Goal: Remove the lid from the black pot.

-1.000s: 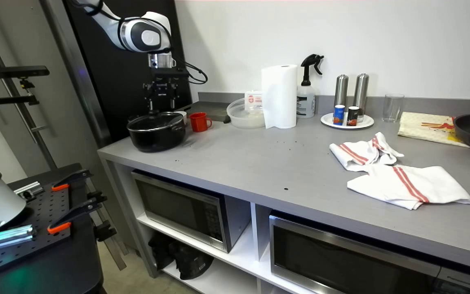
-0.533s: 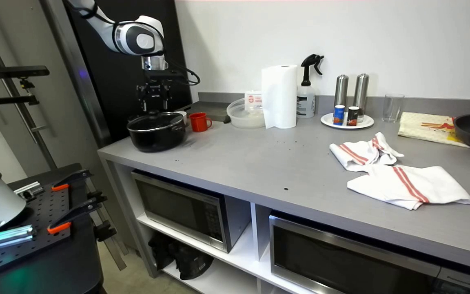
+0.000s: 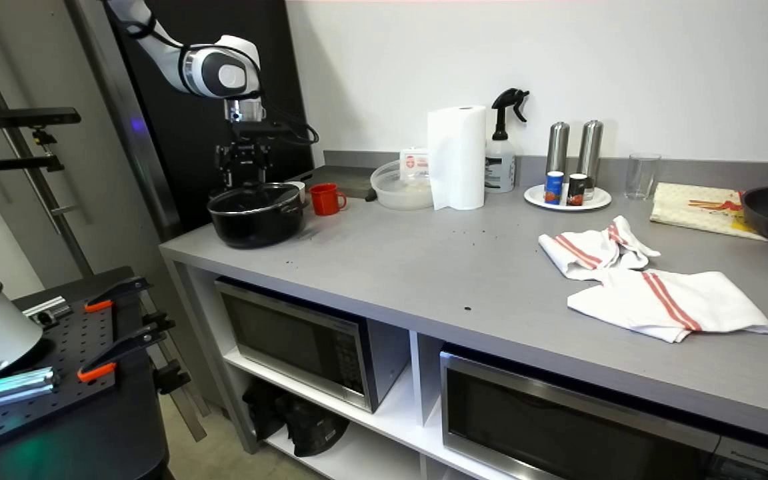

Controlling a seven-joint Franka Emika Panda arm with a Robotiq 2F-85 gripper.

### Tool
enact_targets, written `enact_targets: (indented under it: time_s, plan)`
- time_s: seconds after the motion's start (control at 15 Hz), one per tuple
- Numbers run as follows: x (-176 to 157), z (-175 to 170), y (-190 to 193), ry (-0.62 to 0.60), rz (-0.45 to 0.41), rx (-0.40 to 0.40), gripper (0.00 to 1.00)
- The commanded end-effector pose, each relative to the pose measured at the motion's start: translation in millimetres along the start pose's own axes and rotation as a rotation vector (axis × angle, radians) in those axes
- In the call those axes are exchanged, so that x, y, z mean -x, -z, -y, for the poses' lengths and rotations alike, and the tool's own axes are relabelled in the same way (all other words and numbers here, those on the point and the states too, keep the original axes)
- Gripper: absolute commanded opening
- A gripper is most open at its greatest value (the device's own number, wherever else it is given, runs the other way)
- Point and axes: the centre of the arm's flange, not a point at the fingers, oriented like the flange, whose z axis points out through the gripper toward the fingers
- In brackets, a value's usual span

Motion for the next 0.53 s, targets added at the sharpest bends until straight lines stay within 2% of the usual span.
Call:
enact_targets:
  time_s: [0.0, 0.07, 0.13, 0.27, 0.47]
  plan:
    - [-7.0, -8.7, -7.9, 0.04, 0.0, 0.01, 1.0]
    - [-7.6, -9.4, -9.5, 0.042, -0.001, 0.008, 0.99]
    - [-8.2, -10.0, -10.8, 0.046, 0.0, 0.008, 0.74]
    - [-8.4, -11.5, -10.7, 0.054, -0.001, 0.011, 0.7]
    - [-8.4, -14.2, -6.1, 0.061, 0.002, 0.024, 0.47]
